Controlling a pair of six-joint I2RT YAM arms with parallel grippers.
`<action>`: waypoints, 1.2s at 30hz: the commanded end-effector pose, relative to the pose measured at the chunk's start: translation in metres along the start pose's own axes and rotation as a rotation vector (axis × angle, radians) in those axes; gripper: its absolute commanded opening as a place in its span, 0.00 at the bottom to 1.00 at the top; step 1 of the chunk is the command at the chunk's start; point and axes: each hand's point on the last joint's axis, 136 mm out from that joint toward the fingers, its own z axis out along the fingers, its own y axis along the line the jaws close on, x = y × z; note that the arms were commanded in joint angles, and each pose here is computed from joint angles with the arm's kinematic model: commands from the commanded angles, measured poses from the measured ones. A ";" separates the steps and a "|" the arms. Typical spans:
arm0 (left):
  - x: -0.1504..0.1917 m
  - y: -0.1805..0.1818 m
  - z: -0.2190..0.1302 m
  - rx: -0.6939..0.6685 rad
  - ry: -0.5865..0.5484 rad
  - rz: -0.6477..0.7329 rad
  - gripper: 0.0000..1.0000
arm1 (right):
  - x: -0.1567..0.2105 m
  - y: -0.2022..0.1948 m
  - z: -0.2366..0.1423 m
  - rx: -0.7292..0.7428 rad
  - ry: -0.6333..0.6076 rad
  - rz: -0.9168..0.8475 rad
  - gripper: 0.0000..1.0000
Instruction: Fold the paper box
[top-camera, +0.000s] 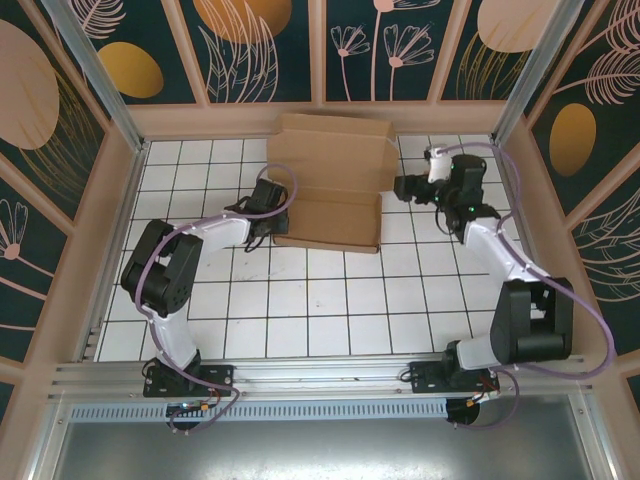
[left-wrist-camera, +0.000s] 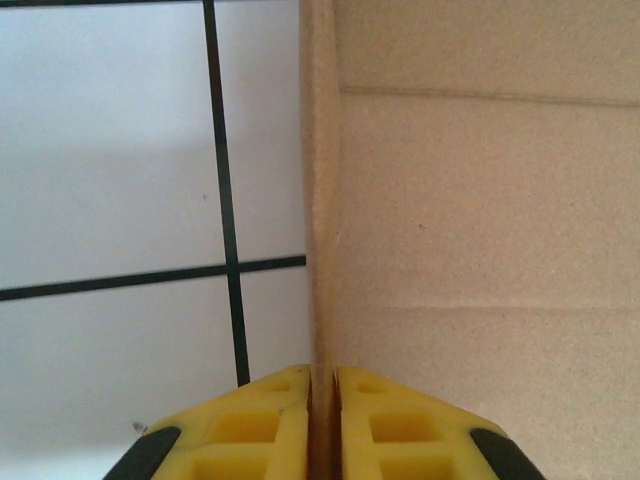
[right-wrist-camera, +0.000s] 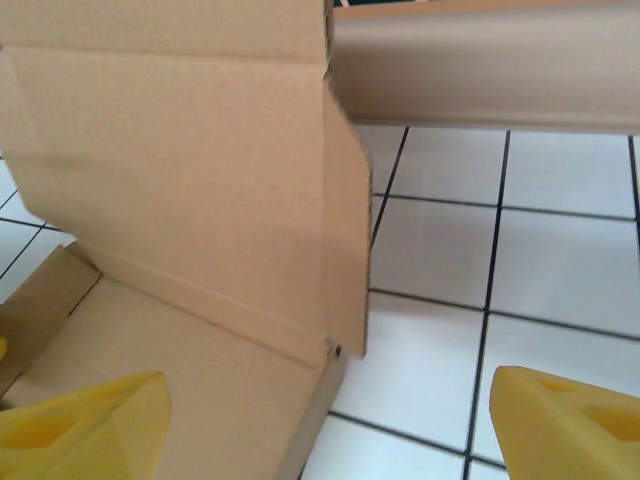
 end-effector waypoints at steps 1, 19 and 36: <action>0.020 -0.001 -0.005 0.015 0.067 0.022 0.16 | 0.001 0.011 0.004 -0.159 0.092 -0.113 0.83; 0.024 -0.003 0.000 0.028 0.077 0.031 0.18 | -0.033 0.000 0.070 -0.331 0.365 -0.280 0.55; 0.026 -0.004 0.003 0.034 0.076 0.037 0.18 | -0.026 0.004 0.088 -0.411 0.457 -0.294 0.24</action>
